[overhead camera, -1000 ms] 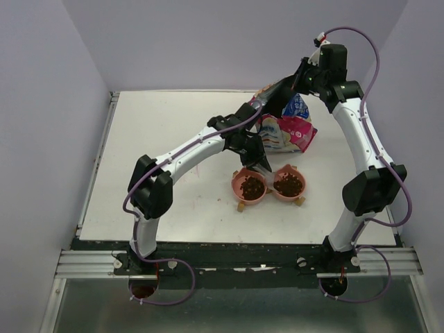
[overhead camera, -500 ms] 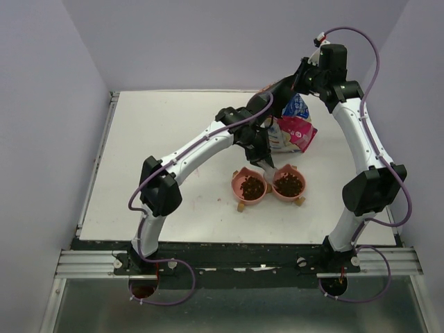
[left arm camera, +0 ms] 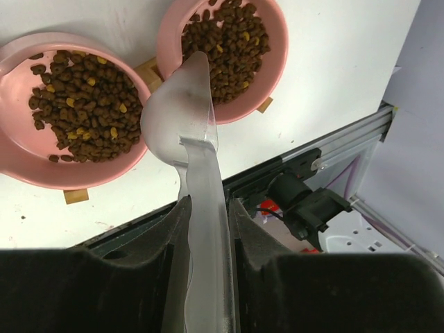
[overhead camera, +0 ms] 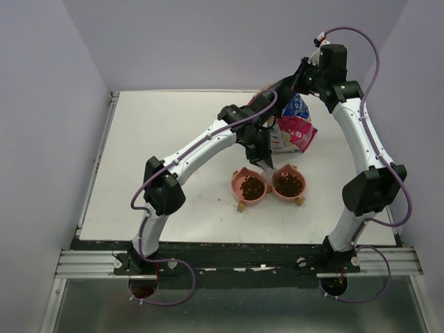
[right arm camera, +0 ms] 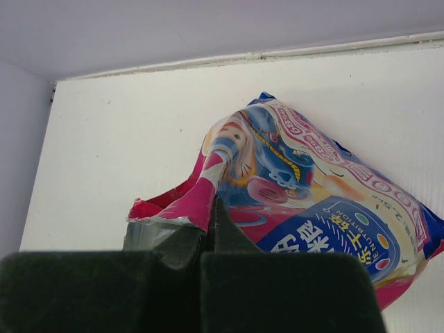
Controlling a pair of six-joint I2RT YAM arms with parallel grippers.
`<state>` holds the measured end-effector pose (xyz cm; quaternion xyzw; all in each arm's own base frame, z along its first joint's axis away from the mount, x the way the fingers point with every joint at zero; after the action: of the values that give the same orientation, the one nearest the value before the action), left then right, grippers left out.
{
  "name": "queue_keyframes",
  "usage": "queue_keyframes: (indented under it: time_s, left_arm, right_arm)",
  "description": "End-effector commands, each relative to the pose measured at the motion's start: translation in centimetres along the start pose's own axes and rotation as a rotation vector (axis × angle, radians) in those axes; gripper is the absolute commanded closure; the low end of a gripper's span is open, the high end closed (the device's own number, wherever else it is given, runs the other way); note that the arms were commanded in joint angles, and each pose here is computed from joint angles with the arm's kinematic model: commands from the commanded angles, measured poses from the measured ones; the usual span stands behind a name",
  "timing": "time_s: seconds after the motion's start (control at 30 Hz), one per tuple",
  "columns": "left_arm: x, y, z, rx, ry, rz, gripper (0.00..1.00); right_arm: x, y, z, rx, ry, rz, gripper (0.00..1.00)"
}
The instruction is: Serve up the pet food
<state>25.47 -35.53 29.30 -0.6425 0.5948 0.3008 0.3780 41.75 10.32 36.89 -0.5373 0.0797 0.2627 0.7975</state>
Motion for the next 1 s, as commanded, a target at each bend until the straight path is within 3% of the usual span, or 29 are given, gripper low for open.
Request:
queue_keyframes:
  time_s: [0.0,0.2,0.53,0.77,0.97]
  left_arm:
    - [-1.7,0.6,-0.1,0.064,0.002,-0.028,1.00]
    - [-4.3,0.5,-0.5,0.089,0.159,-0.053,1.00]
    - [-8.6,1.1,2.9,0.016,0.529,-0.014,1.00]
    - [-14.1,2.0,9.4,-0.087,0.727,-0.139,1.00]
    - [-18.8,-0.4,10.1,-0.244,0.850,-0.271,1.00]
  right_arm:
    - [-3.7,-4.4,2.4,-0.041,-0.103,-0.226,1.00]
    - [-3.9,-4.4,2.3,-0.046,-0.094,-0.226,1.00]
    - [-3.9,-4.3,2.3,-0.045,-0.094,-0.222,1.00]
    - [-3.7,-4.1,2.4,-0.047,-0.115,-0.213,1.00]
    - [-4.2,-3.7,2.9,-0.040,-0.184,-0.197,1.00]
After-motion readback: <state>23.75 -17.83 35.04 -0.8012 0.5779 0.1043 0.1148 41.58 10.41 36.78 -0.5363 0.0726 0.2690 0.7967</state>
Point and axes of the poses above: each gripper's point midway between its finger pads, its own x axis out along the fingers, its own z axis along the line the jaws close on, y = z × x, the point moved 10 cm from there along -x, back along the fingers
